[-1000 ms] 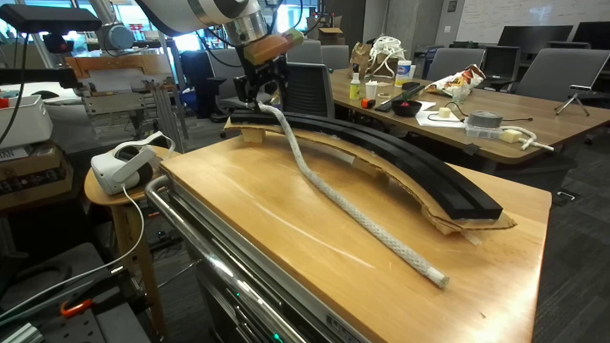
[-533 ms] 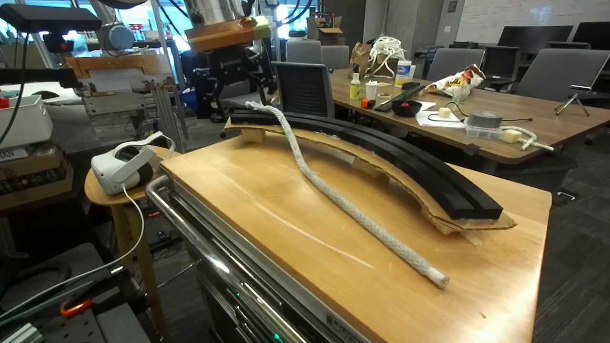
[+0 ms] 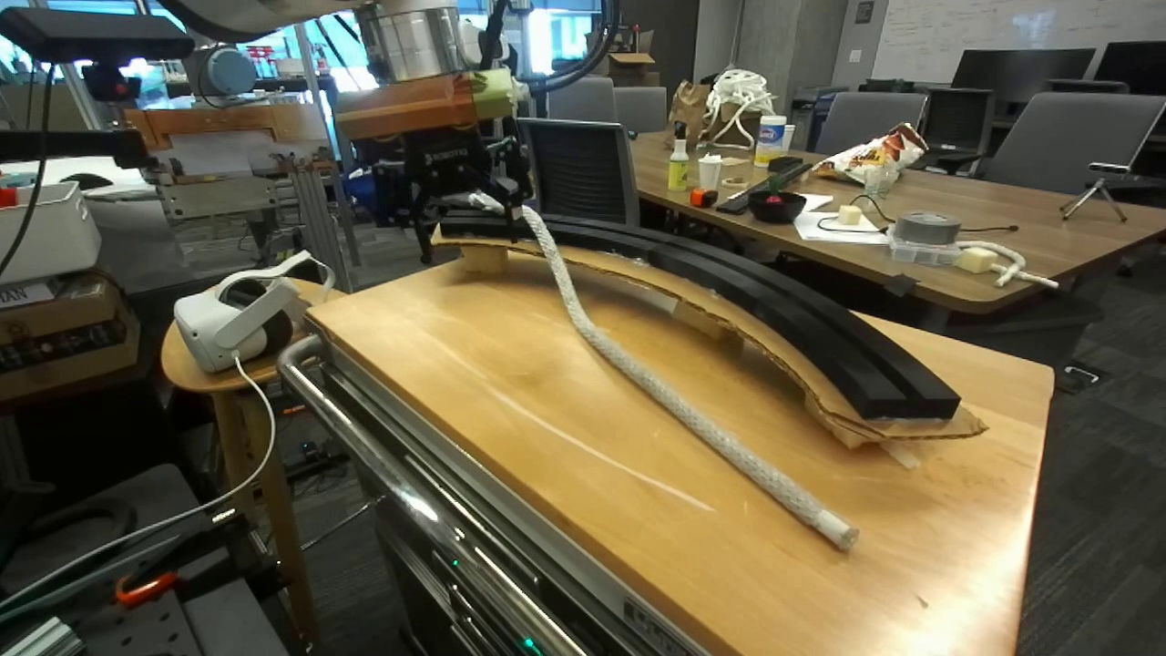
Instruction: Put the rope along the center of the black object
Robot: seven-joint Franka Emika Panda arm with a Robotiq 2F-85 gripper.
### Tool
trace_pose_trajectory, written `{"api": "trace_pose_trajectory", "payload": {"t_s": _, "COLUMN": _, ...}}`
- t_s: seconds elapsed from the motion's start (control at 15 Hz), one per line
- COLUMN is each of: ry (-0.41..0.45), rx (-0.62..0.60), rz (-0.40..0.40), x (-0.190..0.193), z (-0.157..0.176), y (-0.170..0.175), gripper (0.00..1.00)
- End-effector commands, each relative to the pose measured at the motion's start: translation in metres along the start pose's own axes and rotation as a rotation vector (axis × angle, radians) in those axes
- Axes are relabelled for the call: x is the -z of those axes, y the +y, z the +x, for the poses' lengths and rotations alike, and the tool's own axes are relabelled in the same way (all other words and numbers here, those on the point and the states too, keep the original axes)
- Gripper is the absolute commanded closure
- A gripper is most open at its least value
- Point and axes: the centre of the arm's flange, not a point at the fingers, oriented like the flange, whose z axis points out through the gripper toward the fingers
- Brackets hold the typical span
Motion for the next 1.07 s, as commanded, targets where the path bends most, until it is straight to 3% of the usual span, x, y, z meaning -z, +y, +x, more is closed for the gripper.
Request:
{"api": "trace_pose_trajectory", "payload": {"t_s": 0.0, "ry": -0.039, "rx": -0.122, "rz": -0.077, "x": -0.004, "z": -0.017, "y": 0.011, "gripper": 0.0}}
{"api": "trace_pose_trajectory", "payload": {"t_s": 0.27, "ry": -0.08, "rx": -0.147, "rz": -0.075, "x": -0.027, "z": -0.05, "y": 0.037, "gripper": 0.0}}
{"api": "trace_pose_trajectory", "payload": {"t_s": 0.53, "ry": -0.061, "rx": -0.061, "rz": -0.065, "x": -0.051, "z": -0.068, "y": 0.072, "gripper": 0.0}}
{"api": "trace_pose_trajectory", "payload": {"t_s": 0.8, "ry": -0.07, "rx": -0.055, "rz": -0.051, "x": -0.055, "z": -0.072, "y": 0.066, "gripper": 0.0}}
{"api": "trace_pose_trajectory", "payload": {"t_s": 0.87, "ry": -0.089, "rx": 0.092, "rz": -0.081, "x": -0.055, "z": -0.078, "y": 0.06, "gripper": 0.0}}
{"api": "trace_pose_trajectory", "payload": {"t_s": 1.0, "ry": -0.071, "rx": 0.179, "rz": -0.113, "x": -0.054, "z": -0.084, "y": 0.052, "gripper": 0.0}}
